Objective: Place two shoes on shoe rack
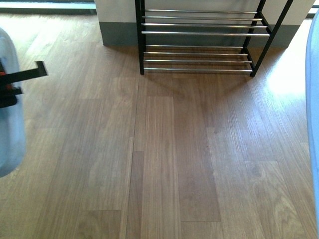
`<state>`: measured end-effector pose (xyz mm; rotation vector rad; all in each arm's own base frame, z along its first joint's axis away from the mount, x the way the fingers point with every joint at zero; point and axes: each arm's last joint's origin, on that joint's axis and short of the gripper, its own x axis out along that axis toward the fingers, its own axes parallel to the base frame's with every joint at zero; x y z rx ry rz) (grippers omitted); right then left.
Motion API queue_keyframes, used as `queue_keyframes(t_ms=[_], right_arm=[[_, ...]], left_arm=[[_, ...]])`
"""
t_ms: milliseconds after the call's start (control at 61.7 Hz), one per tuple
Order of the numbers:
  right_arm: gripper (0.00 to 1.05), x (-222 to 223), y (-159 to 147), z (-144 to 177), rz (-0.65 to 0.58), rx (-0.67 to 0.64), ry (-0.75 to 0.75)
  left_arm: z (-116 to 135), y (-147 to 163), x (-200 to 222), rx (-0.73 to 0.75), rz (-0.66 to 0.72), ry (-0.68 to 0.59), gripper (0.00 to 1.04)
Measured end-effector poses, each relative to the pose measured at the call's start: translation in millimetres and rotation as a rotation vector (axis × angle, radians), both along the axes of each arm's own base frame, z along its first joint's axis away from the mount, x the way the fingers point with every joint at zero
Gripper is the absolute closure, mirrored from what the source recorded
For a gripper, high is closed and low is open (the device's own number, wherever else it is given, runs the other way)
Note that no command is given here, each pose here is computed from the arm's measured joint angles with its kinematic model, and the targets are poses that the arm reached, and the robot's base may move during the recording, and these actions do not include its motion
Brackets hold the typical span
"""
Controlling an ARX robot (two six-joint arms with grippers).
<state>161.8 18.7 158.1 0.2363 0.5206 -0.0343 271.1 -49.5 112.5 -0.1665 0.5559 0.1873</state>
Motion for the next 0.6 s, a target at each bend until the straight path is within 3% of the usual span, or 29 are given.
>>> queue_keyframes(t_ms=[227,356,599], right_arm=[[1.03,0,0,0,0.0,0.0,0.0],[1.03,0,0,0,0.0,0.0,0.0],[1.03,0,0,0,0.0,0.0,0.0]], left_arm=[[35,8,-50,0.064,0.004,-0.032,1.03],[62,11,-67,0.059,0.003,-0.126,1.03],[61,10,-67,0.066,-0.004,-0.119,1.03]])
